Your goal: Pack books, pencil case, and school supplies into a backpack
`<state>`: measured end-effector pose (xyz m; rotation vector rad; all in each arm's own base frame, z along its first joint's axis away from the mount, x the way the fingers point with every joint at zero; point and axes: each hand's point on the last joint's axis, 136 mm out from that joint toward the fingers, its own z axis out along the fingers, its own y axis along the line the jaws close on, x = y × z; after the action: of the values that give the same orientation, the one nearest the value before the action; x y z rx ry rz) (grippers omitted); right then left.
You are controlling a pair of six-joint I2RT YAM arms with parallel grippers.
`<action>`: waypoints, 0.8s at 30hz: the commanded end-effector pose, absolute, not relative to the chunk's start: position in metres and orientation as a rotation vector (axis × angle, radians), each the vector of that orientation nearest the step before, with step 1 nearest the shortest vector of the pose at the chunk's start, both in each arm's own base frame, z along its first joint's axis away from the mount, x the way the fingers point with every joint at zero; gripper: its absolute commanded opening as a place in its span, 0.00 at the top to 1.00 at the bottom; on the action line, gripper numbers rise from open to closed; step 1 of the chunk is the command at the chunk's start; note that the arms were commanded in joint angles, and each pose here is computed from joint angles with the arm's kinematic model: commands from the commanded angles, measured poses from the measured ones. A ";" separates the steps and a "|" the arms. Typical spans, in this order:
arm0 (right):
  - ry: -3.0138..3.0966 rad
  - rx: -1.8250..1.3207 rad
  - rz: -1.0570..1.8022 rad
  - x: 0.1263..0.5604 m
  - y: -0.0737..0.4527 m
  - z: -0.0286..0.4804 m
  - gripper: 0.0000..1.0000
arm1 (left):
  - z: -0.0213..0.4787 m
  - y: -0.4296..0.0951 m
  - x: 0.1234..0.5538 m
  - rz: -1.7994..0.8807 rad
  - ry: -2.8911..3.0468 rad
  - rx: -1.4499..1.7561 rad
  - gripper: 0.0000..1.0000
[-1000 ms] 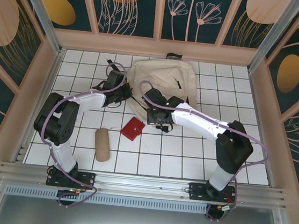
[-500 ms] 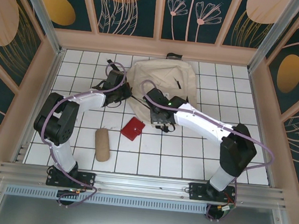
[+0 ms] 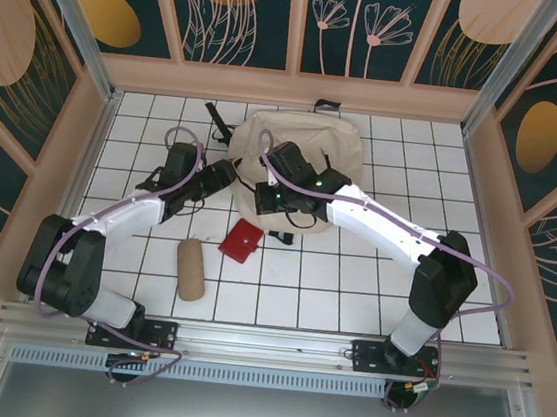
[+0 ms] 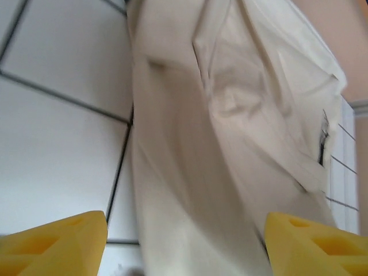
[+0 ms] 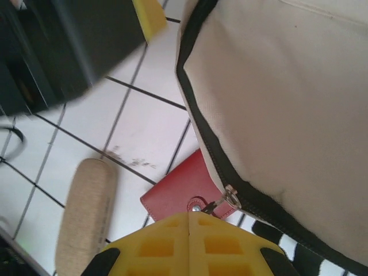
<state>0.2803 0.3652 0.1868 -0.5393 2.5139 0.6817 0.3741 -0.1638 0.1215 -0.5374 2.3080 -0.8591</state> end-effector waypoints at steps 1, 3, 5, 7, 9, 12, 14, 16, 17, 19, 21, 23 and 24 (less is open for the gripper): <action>2.444 -0.603 0.777 0.281 0.384 0.206 1.00 | 0.139 -0.191 0.360 -1.100 2.264 -0.511 0.25; 2.461 -0.590 0.755 0.281 0.380 0.201 1.00 | 0.144 -0.198 0.358 -1.146 2.250 -0.511 0.26; 2.485 -0.582 0.740 0.279 0.377 0.194 1.00 | 0.147 -0.203 0.358 -1.174 2.236 -0.507 0.26; 2.513 -0.575 0.723 0.275 0.372 0.185 1.00 | 0.148 -0.208 0.360 -1.190 2.232 -0.497 0.28; 2.543 -0.573 0.709 0.271 0.368 0.176 1.00 | 0.146 -0.213 0.361 -1.208 2.239 -0.494 0.30; 2.572 -0.571 0.692 0.266 0.362 0.169 1.00 | 0.139 -0.222 0.361 -1.238 2.257 -0.501 0.34; 2.588 -0.570 0.674 0.264 0.359 0.166 1.00 | 0.129 -0.225 0.361 -1.227 2.286 -0.523 0.44; 2.597 -0.558 0.637 0.264 0.354 0.164 1.00 | 0.120 -0.225 0.360 -1.220 2.297 -0.548 0.59; 2.605 -0.548 0.609 0.265 0.350 0.163 1.00 | 0.117 -0.224 0.360 -1.211 2.301 -0.563 0.67; 2.624 -0.533 0.546 0.264 0.341 0.160 1.00 | 0.108 -0.219 0.360 -1.172 2.318 -0.599 0.79; 2.653 -0.509 0.460 0.264 0.329 0.155 1.00 | 0.102 -0.213 0.360 -1.128 2.322 -0.625 0.86; 2.675 -0.496 0.348 0.263 0.315 0.151 1.00 | 0.098 -0.208 0.360 -1.089 2.319 -0.644 0.96; 2.685 -0.493 0.299 0.261 0.309 0.149 1.00 | 0.097 -0.206 0.360 -1.075 2.319 -0.650 0.99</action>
<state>0.2706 0.3366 0.1539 -0.5192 2.6265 0.4910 0.3564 -0.2190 0.1061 -0.5995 2.3354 -1.1621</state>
